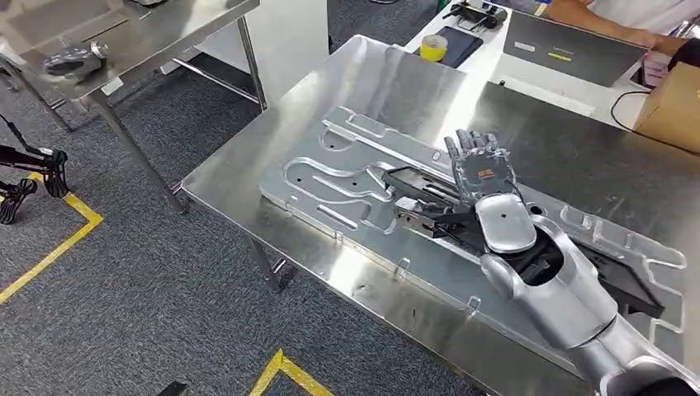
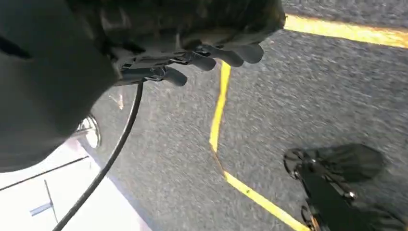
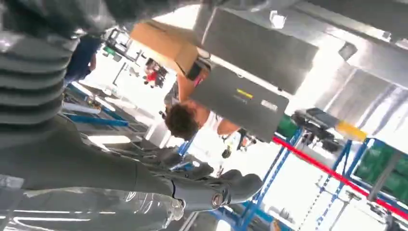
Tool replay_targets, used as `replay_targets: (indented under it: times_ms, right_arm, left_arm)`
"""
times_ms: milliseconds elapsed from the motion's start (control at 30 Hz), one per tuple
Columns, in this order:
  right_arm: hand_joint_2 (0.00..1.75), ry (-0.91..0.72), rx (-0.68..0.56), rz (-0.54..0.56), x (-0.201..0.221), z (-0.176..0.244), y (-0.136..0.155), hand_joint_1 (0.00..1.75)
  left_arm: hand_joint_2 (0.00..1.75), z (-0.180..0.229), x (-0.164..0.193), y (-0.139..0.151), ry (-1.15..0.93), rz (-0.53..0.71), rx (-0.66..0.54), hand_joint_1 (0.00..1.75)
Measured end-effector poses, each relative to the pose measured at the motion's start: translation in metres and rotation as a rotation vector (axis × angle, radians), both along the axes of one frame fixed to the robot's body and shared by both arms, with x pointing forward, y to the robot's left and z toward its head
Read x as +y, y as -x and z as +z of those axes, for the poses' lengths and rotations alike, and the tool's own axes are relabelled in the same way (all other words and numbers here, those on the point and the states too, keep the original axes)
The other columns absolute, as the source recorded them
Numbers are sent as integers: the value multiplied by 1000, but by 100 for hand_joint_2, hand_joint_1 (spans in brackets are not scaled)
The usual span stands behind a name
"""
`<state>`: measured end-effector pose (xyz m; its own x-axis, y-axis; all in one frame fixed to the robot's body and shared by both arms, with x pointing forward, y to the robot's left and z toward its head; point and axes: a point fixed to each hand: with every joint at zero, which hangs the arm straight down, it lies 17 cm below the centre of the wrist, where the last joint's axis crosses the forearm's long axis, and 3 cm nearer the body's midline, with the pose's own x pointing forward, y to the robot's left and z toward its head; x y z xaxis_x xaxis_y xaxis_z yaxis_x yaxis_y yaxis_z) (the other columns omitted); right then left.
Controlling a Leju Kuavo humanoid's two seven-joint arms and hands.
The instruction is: Take the parts from the cabinet and place them on the table.
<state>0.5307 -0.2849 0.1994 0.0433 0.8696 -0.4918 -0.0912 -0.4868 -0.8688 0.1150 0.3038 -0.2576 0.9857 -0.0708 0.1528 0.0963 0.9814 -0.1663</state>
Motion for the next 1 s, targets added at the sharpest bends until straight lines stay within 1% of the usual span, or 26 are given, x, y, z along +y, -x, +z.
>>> replay_targets:
  times_ms: [100,167,267,400,567,733,933,967,1000]
  right_arm:
    - [0,-6,18,-5,2,-4,7,0]
    - [0,-29,8,7,6,-1,10,0]
    - [0,-88,-98,70,22,31,10,0]
    - [0,-135,-240,175,49,82,18,0]
    - [0,-155,-329,293,80,122,38,0]
    - [0,-174,-371,336,92,140,50,0]
    - [0,-188,-396,373,100,150,59,0]
    - [175,-189,-400,379,101,151,60,0]
    - [175,-190,-405,384,102,153,61,0]
  left_arm:
    - [0,-2,3,2,-26,1,4,0]
    - [0,-3,1,4,-27,2,8,0]
    - [0,-4,-1,7,-25,6,10,0]
    - [0,-5,-7,11,-20,8,14,0]
    - [0,-5,-10,11,-20,11,15,0]
    - [0,-5,-12,11,-18,5,15,0]
    - [0,-5,-12,11,-19,0,15,0]
    - [0,-5,-12,11,-19,0,15,0]
    - [0,-5,-12,11,-19,0,15,0]
